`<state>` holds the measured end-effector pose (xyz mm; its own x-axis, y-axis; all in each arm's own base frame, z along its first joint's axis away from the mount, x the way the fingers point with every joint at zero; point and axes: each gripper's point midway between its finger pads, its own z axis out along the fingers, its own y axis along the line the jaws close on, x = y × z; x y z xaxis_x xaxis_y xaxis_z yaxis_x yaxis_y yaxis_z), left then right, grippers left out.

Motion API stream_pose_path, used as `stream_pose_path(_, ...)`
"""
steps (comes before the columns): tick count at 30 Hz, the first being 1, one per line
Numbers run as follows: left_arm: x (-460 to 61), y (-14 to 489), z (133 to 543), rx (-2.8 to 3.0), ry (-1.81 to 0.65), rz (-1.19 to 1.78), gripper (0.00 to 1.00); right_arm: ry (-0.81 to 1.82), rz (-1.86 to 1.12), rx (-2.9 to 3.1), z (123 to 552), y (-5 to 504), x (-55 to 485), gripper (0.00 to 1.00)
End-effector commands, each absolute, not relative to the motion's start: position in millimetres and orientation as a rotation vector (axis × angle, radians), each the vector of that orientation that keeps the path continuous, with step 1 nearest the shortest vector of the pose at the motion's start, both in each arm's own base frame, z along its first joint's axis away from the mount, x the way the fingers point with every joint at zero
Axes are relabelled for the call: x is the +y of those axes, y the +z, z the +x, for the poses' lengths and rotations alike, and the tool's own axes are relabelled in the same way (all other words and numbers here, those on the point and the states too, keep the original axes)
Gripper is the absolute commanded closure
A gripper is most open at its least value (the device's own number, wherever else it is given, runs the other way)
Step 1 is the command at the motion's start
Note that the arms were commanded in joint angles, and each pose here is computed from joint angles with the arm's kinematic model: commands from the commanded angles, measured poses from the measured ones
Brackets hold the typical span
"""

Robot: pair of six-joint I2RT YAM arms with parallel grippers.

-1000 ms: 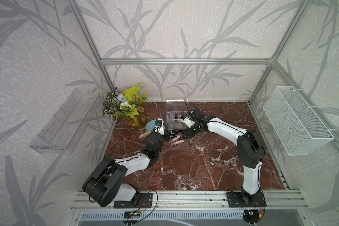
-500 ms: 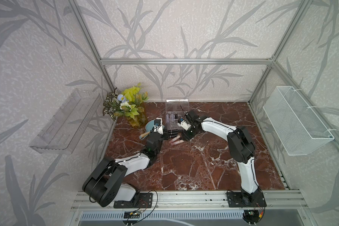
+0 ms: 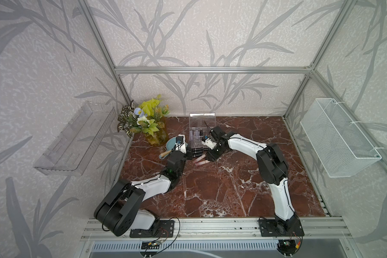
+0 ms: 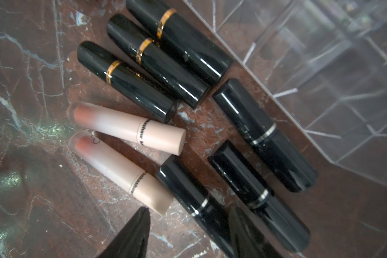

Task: Arrange the lipsticks in the organizer
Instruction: Pick up the lipstick at the center of the board.

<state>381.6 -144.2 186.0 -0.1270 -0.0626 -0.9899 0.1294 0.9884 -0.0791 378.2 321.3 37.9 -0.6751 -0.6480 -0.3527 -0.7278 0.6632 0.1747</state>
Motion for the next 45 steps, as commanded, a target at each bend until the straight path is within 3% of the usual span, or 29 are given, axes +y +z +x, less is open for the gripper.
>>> stream_pose_path(1, -143, 196, 380, 1.658, -0.189, 0.036, 0.54, 0.423, -1.133, 2.643, 377, 31, 320, 0.39)
stream_pose_path(14, -143, 197, 380, 1.656, -0.19, 0.037, 0.54, 0.291, -1.125, 2.713, 373, 18, 300, 0.39)
stream_pose_path(36, -143, 197, 379, 1.654, -0.19, 0.036, 0.54, 0.316, -1.143, 2.707, 370, 20, 311, 0.43)
stream_pose_path(45, -142, 199, 379, 1.65, -0.192, 0.035, 0.54, 0.305, -1.149, 2.715, 365, 19, 311, 0.54)
